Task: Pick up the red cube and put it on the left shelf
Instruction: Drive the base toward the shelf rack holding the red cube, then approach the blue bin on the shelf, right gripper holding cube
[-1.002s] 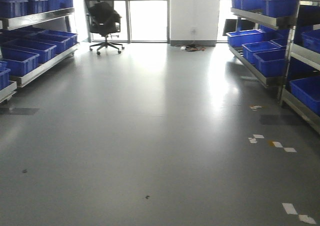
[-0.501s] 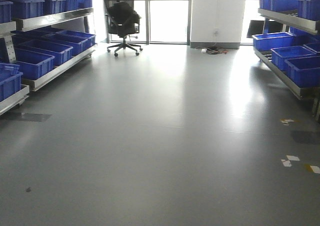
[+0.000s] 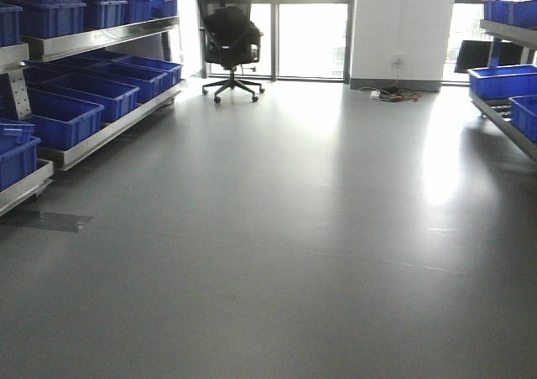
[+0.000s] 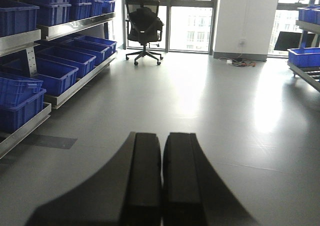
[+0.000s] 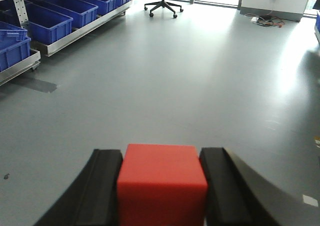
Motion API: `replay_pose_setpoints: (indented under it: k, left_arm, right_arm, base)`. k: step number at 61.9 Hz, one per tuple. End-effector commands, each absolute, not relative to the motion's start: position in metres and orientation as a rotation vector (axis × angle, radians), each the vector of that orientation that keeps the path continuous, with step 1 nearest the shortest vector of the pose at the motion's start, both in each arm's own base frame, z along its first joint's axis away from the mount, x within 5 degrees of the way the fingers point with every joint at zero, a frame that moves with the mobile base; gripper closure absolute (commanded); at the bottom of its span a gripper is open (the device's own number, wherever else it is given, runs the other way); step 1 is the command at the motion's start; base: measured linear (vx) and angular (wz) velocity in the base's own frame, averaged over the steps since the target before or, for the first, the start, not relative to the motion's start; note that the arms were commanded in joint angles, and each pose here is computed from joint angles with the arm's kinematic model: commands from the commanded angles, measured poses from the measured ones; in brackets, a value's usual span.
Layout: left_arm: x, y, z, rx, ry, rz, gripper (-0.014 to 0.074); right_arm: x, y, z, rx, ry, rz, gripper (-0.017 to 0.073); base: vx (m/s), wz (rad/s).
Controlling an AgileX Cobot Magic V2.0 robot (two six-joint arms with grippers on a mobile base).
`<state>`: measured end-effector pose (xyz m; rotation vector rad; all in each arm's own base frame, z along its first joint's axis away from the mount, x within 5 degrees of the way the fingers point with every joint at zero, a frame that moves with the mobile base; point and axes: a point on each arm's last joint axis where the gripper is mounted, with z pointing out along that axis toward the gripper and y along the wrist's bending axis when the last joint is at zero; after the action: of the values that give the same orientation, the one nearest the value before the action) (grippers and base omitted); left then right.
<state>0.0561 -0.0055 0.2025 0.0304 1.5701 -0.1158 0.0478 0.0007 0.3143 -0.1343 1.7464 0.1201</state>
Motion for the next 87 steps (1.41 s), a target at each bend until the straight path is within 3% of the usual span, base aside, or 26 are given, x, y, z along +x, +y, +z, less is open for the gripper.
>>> replay_pose_setpoints:
  k: [1,87]
  left_arm:
    - [0.0560,-0.0049,0.2031,0.020,1.494,-0.121,0.0492]
    - [0.0560,-0.0049,0.2031,0.020,1.494,-0.121,0.0493]
  right_arm:
    - [0.0481,0.0017,0.3306,-0.148,1.639,0.117,0.0495]
    - [0.0481,0.0017,0.3306,-0.148,1.639,0.117,0.0495]
  base:
    - [0.61,0.22]
    - [0.66,0.33]
